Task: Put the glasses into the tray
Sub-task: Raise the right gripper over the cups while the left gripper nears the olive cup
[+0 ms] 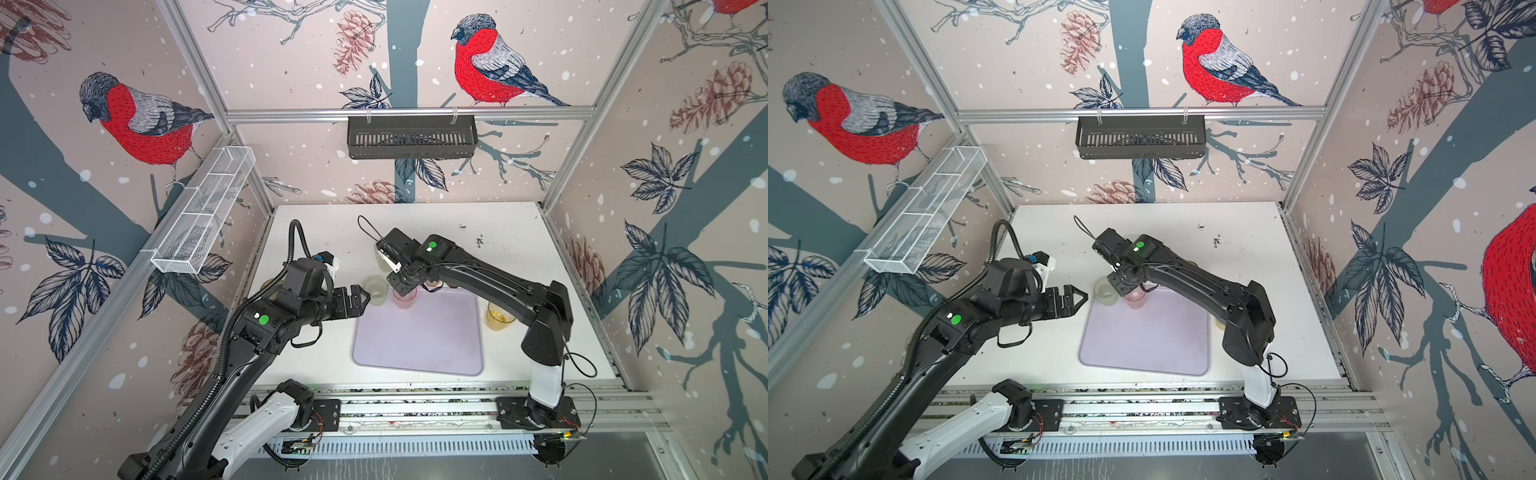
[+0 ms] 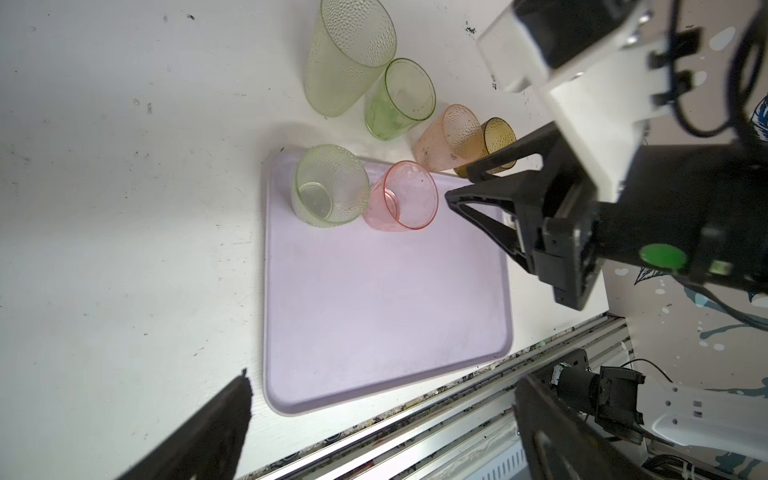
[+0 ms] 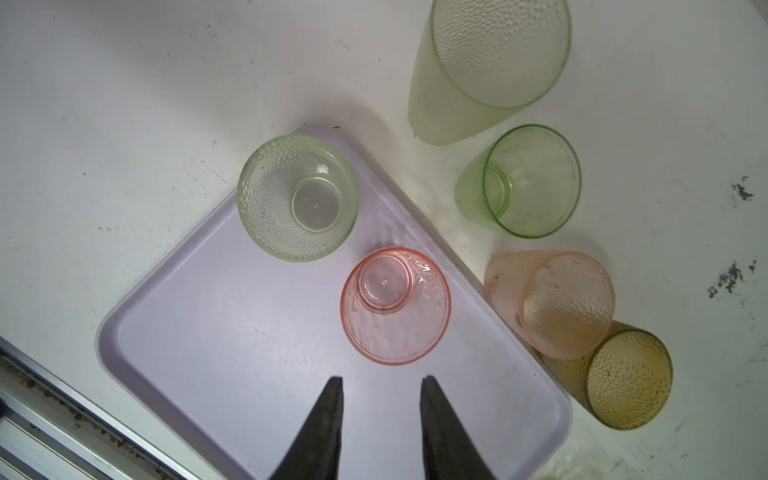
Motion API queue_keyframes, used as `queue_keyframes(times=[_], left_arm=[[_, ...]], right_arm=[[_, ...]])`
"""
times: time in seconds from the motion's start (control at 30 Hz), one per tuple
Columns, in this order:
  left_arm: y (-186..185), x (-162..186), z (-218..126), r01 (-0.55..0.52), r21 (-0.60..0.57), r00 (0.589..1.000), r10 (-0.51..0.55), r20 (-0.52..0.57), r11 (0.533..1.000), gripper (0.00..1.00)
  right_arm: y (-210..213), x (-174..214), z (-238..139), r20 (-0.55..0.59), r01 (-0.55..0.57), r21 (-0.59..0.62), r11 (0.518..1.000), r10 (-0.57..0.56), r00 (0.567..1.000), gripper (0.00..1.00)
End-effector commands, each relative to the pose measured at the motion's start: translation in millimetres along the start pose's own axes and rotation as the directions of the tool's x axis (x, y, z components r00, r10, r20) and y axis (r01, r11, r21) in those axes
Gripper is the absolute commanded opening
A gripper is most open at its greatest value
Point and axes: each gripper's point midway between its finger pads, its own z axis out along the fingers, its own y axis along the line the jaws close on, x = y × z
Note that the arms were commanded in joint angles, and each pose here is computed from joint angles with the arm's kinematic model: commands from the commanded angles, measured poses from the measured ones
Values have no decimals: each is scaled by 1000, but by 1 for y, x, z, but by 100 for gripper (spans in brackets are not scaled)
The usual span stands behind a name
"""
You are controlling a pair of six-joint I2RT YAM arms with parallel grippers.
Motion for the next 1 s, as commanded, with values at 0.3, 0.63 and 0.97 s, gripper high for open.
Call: queue_keyframes(times=[0.3,0.63,0.97], left_arm=[[8,-19,16,17,-96,1000,-18,-5,995,98],[16,-33,32,92,-160,996,-90,21,983,98],[27,-39,39,171,-222,985,-165,45,960,98]], right_arm=[[-31,0,-56,191,-93,-28,995,97,977,45],[-54,16,-99,349,-99,-57,993,113,930,58],[-70,26,-126,472,-84,-95,992,120,874,66]])
